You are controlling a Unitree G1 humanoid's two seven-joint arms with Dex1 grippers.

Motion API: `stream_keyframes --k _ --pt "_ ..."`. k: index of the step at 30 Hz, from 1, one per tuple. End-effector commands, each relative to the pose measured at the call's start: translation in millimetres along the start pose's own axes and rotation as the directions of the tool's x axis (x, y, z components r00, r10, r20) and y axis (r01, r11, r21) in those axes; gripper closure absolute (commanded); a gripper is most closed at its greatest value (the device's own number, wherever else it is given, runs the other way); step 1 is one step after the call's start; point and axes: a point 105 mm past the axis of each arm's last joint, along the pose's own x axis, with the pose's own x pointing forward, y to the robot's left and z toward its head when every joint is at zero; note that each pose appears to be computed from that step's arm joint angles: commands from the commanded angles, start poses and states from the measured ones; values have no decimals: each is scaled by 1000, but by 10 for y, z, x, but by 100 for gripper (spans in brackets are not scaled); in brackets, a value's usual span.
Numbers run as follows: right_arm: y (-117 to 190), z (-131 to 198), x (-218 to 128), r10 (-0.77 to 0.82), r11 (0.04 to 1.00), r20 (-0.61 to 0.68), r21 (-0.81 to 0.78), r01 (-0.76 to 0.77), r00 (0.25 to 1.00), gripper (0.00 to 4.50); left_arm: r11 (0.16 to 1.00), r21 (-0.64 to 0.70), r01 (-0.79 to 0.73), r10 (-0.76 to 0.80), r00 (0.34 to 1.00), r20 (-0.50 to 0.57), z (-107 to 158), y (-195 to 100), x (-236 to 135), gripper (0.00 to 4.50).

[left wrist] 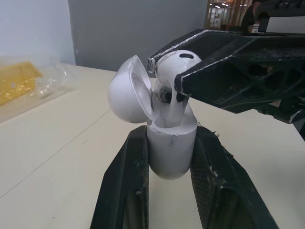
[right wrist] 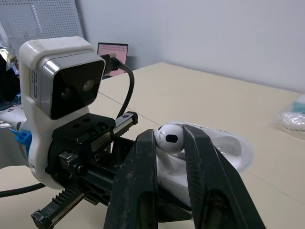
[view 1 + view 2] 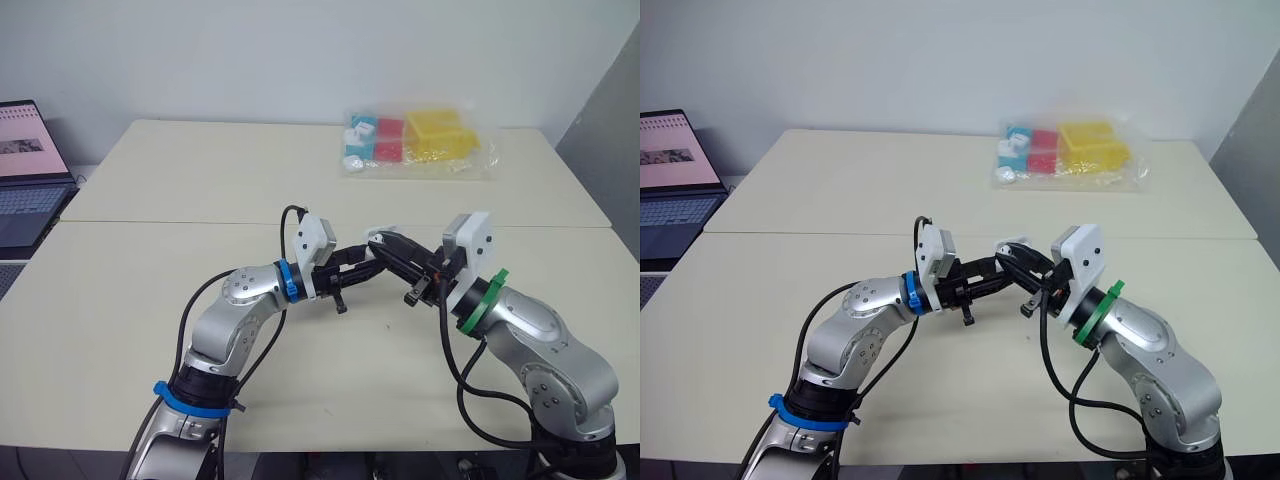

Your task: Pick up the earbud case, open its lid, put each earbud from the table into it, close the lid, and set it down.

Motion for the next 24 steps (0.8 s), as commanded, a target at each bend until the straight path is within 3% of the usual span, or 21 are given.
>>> stream_keyframes --k 1,8,12,20,24 --pt "7 37 -6 -8 999 23 -43 9 1000 410 999 36 5 -7 999 53 165 -14 14 369" --pt "83 -12 19 12 999 13 -32 -12 1000 410 999 35 -1 -1 998 61 179 -15 19 369" --pt "38 -125 -11 -29 999 -60 -46 26 998 410 1000 31 -4 2 998 68 187 -20 24 369" --pt "10 -9 -29 -46 996 -25 -84 44 999 170 999 32 -6 4 998 64 179 -30 15 369" --pt "27 82 -51 -41 995 -6 -92 40 999 168 1000 30 -10 8 998 62 169 -30 8 369"
